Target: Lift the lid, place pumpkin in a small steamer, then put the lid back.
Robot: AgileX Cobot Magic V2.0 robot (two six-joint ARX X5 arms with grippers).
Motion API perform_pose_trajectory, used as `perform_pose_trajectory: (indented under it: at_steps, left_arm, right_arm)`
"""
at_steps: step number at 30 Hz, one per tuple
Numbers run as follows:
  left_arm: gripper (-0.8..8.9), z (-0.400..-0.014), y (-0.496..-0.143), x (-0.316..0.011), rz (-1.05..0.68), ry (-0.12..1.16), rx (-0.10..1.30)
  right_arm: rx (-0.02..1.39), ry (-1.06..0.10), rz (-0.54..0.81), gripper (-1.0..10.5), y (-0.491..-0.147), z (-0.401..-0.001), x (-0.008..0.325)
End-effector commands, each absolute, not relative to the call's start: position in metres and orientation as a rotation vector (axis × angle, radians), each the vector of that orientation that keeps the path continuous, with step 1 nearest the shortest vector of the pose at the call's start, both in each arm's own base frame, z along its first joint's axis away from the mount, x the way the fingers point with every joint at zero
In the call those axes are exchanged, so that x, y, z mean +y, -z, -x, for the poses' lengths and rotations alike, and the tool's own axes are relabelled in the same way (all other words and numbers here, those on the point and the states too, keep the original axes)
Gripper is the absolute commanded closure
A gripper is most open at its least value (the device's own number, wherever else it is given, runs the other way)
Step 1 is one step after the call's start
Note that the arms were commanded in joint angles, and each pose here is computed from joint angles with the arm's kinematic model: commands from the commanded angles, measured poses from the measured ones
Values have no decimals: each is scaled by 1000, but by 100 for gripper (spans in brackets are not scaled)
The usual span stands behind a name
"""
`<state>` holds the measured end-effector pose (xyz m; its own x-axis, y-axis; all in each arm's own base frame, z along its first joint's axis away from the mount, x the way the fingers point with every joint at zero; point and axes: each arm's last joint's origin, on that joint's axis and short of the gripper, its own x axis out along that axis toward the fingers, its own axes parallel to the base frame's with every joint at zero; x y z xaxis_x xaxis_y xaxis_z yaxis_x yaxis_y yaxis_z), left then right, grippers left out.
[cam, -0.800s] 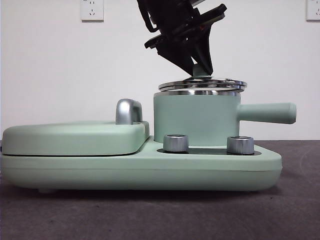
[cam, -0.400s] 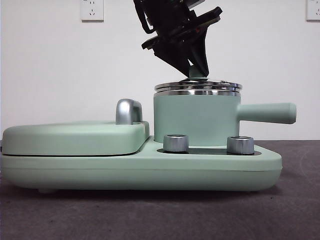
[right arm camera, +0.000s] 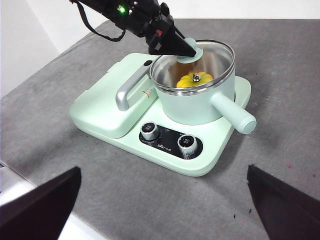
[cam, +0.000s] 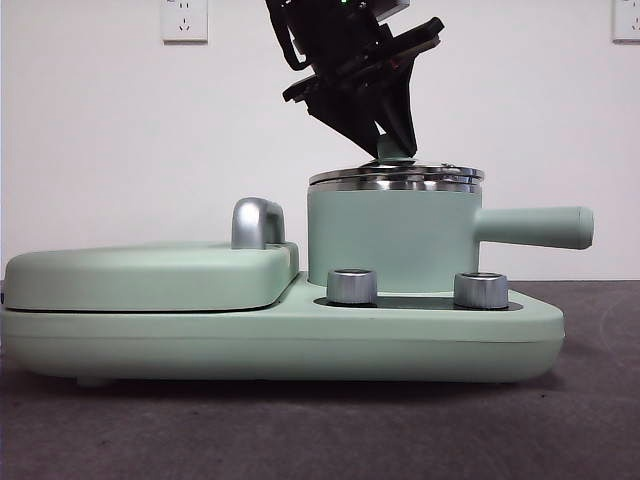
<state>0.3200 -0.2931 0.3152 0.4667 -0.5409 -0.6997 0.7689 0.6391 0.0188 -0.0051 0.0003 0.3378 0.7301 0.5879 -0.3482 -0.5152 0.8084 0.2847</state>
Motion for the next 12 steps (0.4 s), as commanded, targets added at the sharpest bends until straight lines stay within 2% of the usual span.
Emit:
perform_pose_trajectory:
  at_steps: [1,12]
  left_arm:
    - [798,-323,-308,-299,-394,846,727]
    - [799,-324,-307,-299,-398,837,731]
  right_arm:
    - [430,-614,-186,420,-340,5,0]
    - [429,-610,-186,420,-340,5,0]
